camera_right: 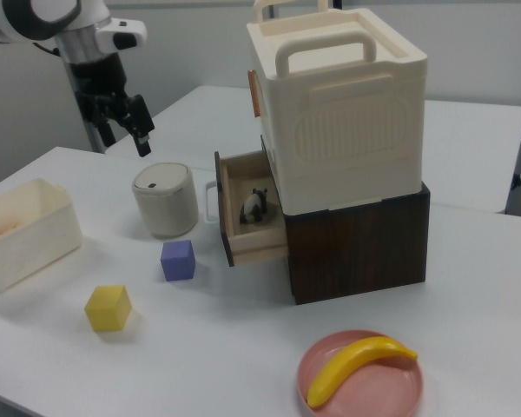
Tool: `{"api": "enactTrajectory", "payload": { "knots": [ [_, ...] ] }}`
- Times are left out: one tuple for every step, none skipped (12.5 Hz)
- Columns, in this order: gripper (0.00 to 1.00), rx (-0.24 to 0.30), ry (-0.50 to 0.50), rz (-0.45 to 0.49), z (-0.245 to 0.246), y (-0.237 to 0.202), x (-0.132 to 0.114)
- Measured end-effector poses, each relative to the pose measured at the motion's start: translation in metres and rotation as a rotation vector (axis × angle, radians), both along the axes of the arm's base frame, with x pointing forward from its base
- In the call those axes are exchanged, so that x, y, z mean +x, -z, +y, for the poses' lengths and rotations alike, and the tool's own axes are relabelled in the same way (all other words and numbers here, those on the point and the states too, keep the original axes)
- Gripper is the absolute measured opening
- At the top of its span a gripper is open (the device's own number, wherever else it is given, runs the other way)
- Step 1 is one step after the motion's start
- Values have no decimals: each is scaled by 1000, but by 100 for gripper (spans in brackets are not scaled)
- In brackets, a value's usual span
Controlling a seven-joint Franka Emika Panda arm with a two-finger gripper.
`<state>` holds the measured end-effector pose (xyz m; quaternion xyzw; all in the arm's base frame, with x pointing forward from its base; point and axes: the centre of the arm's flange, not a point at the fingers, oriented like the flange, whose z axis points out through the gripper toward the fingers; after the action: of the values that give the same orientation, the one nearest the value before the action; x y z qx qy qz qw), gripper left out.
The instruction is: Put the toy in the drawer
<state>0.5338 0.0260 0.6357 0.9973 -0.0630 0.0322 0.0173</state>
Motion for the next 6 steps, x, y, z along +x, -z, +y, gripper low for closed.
{"api": "enactTrajectory", "payload": {
  "knots": [
    [100, 8, 13, -16, -7, -1, 3],
    [100, 10, 17, -32, -10, -2, 5],
    [100, 11, 17, -37, -10, -2, 6],
    [100, 11, 14, -40, -9, -2, 7],
    [100, 11, 11, -40, -7, -3, 7],
    [100, 11, 8, -40, -5, -3, 7]
  ]
}}
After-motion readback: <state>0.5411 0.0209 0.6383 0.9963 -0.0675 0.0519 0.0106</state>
